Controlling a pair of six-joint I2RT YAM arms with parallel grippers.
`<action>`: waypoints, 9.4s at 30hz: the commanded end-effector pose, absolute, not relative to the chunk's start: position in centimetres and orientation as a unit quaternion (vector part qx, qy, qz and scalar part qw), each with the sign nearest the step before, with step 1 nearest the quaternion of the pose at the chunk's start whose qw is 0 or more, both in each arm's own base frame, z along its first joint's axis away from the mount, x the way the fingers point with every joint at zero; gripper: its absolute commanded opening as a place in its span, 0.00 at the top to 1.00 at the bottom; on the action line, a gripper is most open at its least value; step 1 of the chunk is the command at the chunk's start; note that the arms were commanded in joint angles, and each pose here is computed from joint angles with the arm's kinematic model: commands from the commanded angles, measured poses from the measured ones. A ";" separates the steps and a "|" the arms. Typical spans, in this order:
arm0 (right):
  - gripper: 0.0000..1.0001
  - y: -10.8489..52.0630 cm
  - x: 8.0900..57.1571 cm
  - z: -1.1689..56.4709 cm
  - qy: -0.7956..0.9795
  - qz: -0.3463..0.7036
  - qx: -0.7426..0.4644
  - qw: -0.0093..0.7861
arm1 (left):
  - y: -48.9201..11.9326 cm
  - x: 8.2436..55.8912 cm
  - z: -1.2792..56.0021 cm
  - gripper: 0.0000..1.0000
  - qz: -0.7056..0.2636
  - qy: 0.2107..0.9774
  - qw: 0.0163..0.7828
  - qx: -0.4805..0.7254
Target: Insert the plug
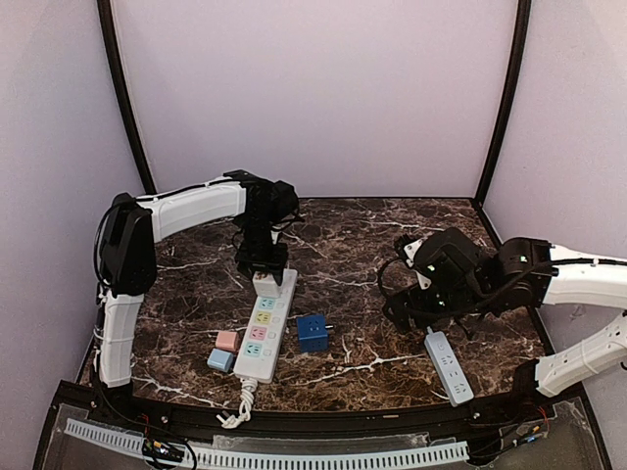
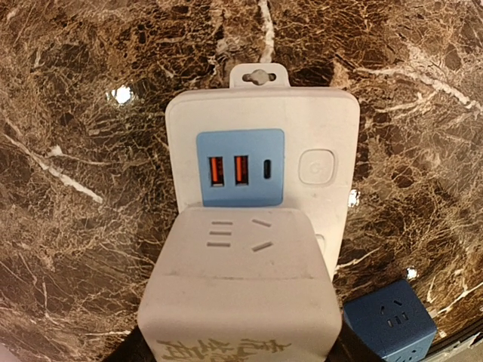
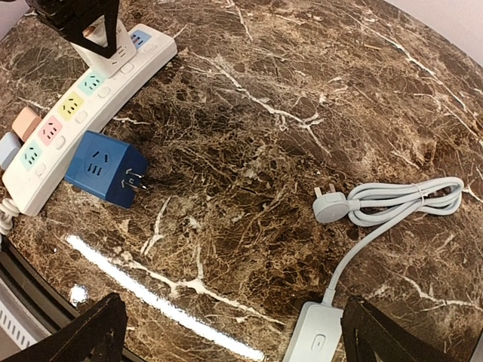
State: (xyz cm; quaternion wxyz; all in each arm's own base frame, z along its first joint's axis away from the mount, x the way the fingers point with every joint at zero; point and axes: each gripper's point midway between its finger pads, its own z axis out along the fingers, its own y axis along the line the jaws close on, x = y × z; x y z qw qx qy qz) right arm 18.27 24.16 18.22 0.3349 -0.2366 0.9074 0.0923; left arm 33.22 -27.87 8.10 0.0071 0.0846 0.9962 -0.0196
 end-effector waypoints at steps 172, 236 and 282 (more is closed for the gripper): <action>0.01 41.5 20.9 8.7 0.580 0.155 -0.747 0.287 | -19.8 18.3 18.4 0.08 -0.106 0.986 0.048 0.116; 1.00 37.5 20.7 20.6 0.741 0.319 -0.512 0.297 | -22.5 22.2 25.6 0.21 -0.247 0.922 0.249 0.164; 1.00 31.0 16.6 35.6 0.609 0.698 -0.372 0.058 | -36.6 18.9 37.0 0.14 -0.432 0.467 0.449 0.627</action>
